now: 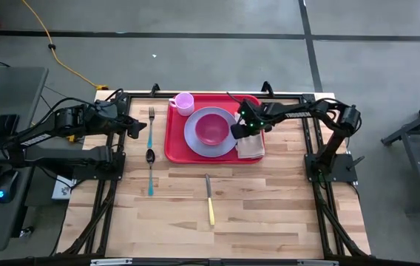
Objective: Set up tray
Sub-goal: Put the white napkin on the red tray to the left of the white plate
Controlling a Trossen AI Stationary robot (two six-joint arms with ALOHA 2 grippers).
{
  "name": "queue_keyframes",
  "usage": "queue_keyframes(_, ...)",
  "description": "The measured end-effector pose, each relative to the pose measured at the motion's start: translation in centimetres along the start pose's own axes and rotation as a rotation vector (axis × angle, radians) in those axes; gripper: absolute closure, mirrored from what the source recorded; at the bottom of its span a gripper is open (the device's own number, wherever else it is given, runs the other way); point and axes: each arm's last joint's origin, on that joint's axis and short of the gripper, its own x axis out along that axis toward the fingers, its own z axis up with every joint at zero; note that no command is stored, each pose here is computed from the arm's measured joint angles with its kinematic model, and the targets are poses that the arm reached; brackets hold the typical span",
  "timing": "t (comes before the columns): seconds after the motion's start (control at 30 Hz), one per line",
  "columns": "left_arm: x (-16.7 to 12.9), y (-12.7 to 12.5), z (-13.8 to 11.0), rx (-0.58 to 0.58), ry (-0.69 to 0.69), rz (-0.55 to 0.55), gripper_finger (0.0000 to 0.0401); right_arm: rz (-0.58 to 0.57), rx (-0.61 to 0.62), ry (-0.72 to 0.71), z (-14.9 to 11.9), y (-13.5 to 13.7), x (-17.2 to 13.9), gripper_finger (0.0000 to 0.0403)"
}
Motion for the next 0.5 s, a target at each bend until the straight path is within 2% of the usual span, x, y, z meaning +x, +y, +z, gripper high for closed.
queue_keyframes(0.5, 0.0, 0.0, -0.1, 0.026, 0.018, -0.016, 0.013, -0.021, 0.014, -0.014, 0.3, 0.0, 1.6, 0.0325)
